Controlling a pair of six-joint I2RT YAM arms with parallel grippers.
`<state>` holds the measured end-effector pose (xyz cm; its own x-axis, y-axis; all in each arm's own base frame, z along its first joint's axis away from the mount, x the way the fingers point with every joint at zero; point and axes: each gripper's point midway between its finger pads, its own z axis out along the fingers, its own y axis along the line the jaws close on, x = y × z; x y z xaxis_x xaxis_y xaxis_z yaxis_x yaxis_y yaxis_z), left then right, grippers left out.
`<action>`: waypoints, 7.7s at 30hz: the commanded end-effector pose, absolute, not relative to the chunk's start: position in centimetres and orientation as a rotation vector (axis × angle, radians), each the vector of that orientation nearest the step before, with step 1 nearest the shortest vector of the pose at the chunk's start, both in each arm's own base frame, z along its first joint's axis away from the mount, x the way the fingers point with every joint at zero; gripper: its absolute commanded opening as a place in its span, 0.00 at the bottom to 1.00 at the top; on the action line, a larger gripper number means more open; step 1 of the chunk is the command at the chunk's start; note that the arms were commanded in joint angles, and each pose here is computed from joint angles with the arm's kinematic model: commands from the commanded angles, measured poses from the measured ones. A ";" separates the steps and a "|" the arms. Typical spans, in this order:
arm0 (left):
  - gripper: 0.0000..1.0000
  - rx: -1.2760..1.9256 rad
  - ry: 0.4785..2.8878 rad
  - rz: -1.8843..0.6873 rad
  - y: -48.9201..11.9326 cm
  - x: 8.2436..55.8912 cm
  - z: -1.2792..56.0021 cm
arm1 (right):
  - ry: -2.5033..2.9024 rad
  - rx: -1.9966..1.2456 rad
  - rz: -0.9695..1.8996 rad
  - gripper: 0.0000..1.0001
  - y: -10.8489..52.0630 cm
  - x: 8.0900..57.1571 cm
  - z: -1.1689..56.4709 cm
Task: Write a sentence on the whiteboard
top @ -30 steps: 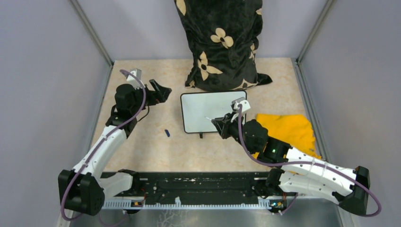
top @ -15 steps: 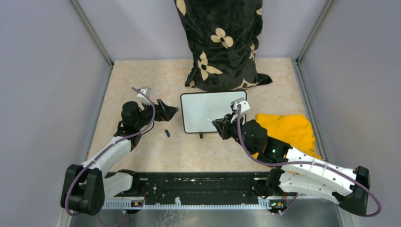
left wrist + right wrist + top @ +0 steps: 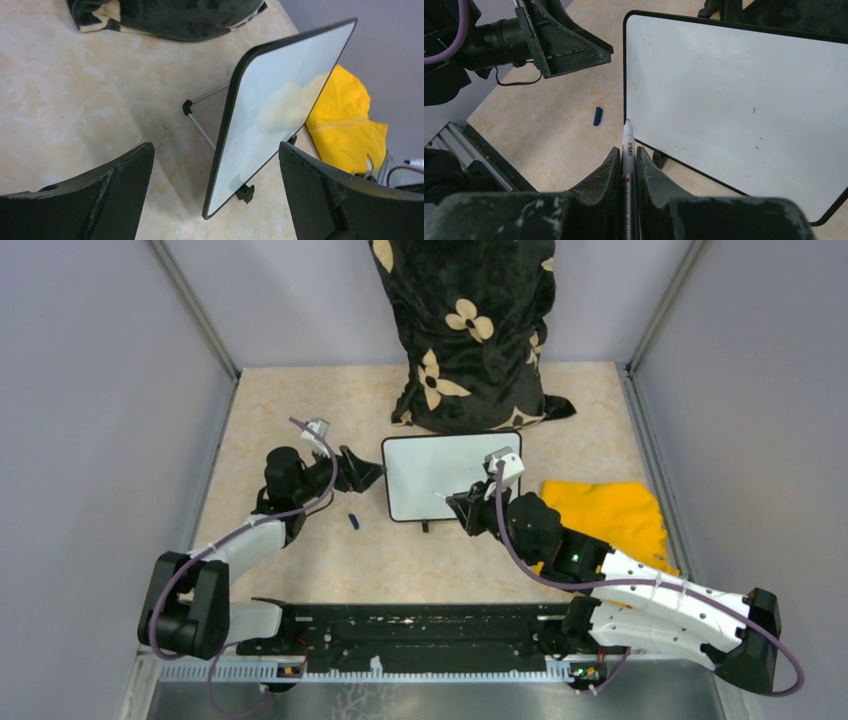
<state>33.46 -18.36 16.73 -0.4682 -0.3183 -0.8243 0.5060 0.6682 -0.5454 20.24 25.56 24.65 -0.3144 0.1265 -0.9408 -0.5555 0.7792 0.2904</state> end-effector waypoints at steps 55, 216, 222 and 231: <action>0.44 0.625 1.800 -1.437 -23.9 30.2 9.9 | 1.747 -0.215 0.573 0.00 30.6 24.9 24.8; 0.22 0.650 1.842 -1.387 -23.7 30.4 8.2 | 1.644 -0.004 0.540 0.00 30.3 30.2 24.4; 0.21 0.651 1.842 -1.387 -23.7 30.4 8.2 | 1.665 0.006 0.531 0.00 30.3 31.0 23.6; 0.21 0.654 1.835 -1.385 -23.7 30.5 8.4 | 1.694 -0.006 0.529 0.00 30.7 31.3 22.3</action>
